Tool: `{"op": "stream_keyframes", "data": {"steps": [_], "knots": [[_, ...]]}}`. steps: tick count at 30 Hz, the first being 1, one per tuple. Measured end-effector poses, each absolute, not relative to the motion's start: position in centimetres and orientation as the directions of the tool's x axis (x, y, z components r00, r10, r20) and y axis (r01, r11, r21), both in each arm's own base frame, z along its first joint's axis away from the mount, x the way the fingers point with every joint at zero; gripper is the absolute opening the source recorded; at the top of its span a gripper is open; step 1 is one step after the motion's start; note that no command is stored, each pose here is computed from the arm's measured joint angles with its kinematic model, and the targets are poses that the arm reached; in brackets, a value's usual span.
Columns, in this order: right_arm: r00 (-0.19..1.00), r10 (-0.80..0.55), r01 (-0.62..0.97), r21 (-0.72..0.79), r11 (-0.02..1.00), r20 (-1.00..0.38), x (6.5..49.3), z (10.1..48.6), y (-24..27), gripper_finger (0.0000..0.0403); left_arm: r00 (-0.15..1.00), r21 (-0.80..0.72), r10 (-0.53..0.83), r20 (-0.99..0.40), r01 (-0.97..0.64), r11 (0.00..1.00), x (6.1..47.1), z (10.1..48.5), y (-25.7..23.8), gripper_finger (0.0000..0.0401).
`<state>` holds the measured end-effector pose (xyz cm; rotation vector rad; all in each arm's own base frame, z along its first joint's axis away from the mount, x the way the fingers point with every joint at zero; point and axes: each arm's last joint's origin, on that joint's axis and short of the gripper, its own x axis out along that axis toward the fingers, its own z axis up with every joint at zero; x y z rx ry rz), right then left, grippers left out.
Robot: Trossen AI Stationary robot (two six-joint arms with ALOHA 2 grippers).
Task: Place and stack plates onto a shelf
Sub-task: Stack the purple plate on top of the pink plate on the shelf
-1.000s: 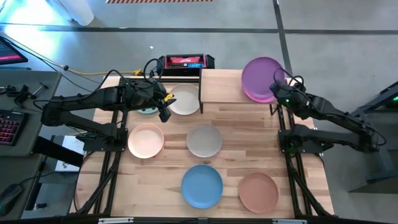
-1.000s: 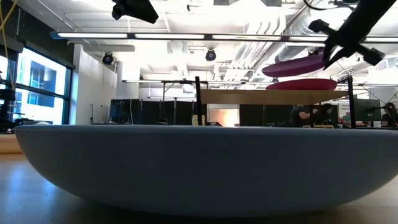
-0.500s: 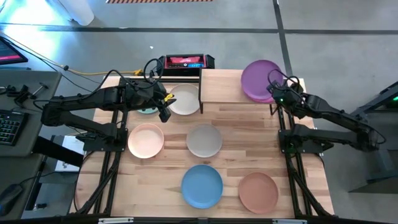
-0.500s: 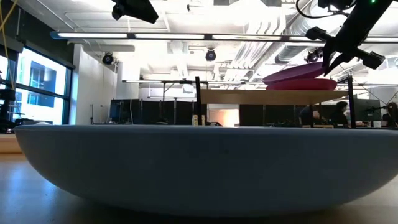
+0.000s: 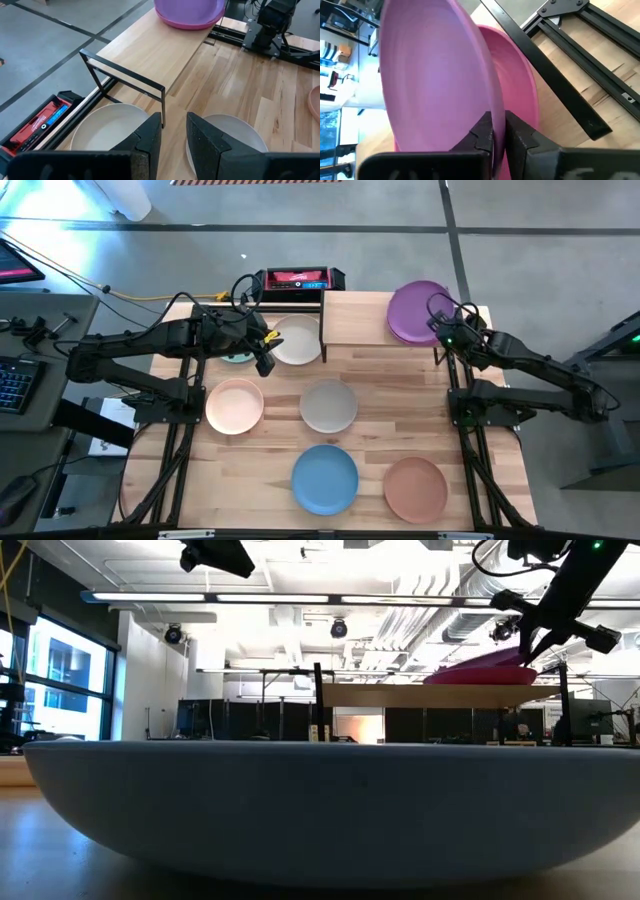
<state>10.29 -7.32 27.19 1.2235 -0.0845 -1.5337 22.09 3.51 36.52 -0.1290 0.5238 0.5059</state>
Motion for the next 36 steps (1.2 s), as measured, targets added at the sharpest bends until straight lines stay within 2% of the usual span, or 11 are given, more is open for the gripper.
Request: {"op": "stream_keyframes", "data": {"steps": [5,9,21,27,36], "knots": [[0.147,-0.763,0.685,0.621,-0.381,-0.63,10.25,27.2,-7.32,0.0055,0.746,0.009,0.429,-0.509,-0.494,0.87,22.09,36.51,3.52,0.0078],[0.138,-0.761,0.687,0.615,-0.387,-0.634,10.16,27.15,-7.36,0.0067,0.747,0.009,0.429,-0.508,-0.494,0.87,22.1,36.51,3.51,0.0079],[0.188,-0.727,0.689,0.616,-0.381,-0.66,10.26,27.13,-7.24,0.0069,0.746,0.009,0.431,-0.507,-0.495,0.869,22.1,36.52,3.52,0.0078],[0.254,-0.71,0.732,0.611,-0.302,-0.656,10.16,27.46,-7.03,0.0069,0.747,0.009,0.432,-0.506,-0.496,0.868,22.1,36.53,3.53,0.0078],[0.281,-0.719,0.725,0.632,-0.275,-0.636,9.52,27.86,-6.68,0.0069,0.743,0.006,0.445,-0.5,-0.511,0.859,22.08,36.59,3.92,0.0079]]}}
